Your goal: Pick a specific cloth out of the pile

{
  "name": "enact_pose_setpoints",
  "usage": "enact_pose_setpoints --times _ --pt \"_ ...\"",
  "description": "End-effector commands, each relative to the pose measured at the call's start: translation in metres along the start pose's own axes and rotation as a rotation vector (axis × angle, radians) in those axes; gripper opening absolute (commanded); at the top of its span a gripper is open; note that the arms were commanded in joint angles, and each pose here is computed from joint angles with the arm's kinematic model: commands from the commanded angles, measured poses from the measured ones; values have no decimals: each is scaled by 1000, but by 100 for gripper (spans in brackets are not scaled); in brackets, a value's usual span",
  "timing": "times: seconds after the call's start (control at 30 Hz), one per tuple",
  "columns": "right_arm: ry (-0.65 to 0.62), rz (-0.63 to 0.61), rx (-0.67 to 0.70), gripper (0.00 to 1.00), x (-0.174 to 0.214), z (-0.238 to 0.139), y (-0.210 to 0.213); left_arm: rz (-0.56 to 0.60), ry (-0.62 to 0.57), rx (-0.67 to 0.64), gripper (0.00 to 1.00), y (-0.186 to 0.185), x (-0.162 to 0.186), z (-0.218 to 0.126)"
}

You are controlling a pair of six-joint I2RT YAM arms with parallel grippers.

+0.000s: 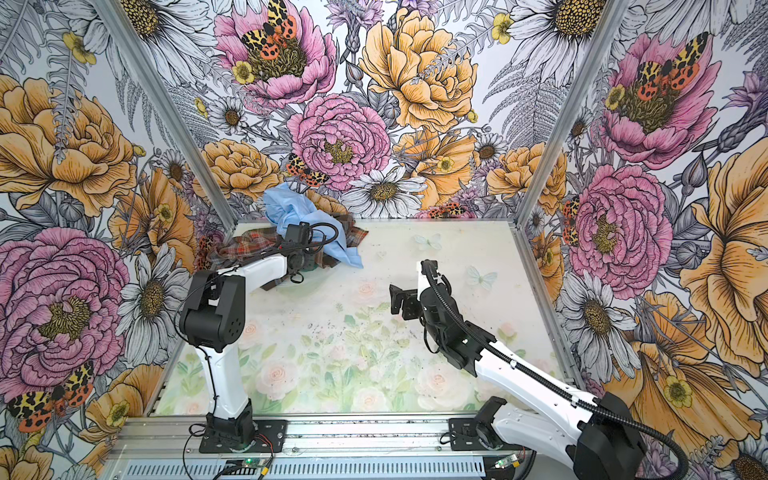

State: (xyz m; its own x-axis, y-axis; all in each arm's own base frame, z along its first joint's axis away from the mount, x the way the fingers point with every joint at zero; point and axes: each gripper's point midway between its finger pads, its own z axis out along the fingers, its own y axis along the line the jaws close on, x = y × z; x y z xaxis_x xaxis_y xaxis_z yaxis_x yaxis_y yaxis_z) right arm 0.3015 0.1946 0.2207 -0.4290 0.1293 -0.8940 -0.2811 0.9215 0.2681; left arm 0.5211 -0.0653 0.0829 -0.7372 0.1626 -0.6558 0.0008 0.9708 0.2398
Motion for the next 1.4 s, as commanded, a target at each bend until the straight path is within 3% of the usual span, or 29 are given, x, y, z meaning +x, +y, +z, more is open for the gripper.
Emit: enact_pose_setpoints --times 0.0,0.13,0.27,0.4,0.5,0.63,0.73,0.8,0.83,0.9,1.03,1.1,1.2,1.27,1.3,1.37 --pt "3 6 -8 100 1 -2 -1 -3 -25 -8 17 0 -10 -5" --pt "5 8 -4 100 1 0 -2 -10 -32 -2 16 0 -10 -14" --pt "8 9 -9 100 0 1 -1 -9 -27 -20 0 2 -7 -26" --pt "-1 11 -13 99 -4 0 -1 -21 -53 -60 0 10 -6 -56" --pt "-7 6 -17 100 -7 0 1 -49 -142 -69 0 28 -36 -96" --pt "-12 -5 -41 100 -17 1 7 -140 -300 -100 0 86 -123 -140" --pt "-27 -7 -72 99 -31 2 14 -304 -419 -41 0 153 -216 -176" --pt "-50 -13 -94 99 -46 0 20 -356 -605 35 0 176 -279 -238" --pt "-60 -17 -98 100 -52 -2 22 -443 -729 78 0 186 -298 -267" --pt "-82 -22 -97 99 -62 -6 22 -495 -998 250 0 188 -326 -356" --pt "-105 -18 -98 100 -69 -12 22 -392 -1153 389 0 153 -334 -448" --pt "-103 -20 -98 99 -68 -16 21 -222 -1250 481 0 100 -335 -490" --pt "-109 -24 -65 100 -66 -22 12 53 -1557 471 0 31 -319 -598" --pt "-117 -18 -26 100 -66 -28 3 147 -1698 460 0 -3 -310 -645" --pt "-122 -7 6 100 -67 -33 -5 157 -1749 479 0 -12 -307 -664" --pt "-130 23 99 99 -65 -46 -28 143 -1756 556 0 -38 -312 -662"
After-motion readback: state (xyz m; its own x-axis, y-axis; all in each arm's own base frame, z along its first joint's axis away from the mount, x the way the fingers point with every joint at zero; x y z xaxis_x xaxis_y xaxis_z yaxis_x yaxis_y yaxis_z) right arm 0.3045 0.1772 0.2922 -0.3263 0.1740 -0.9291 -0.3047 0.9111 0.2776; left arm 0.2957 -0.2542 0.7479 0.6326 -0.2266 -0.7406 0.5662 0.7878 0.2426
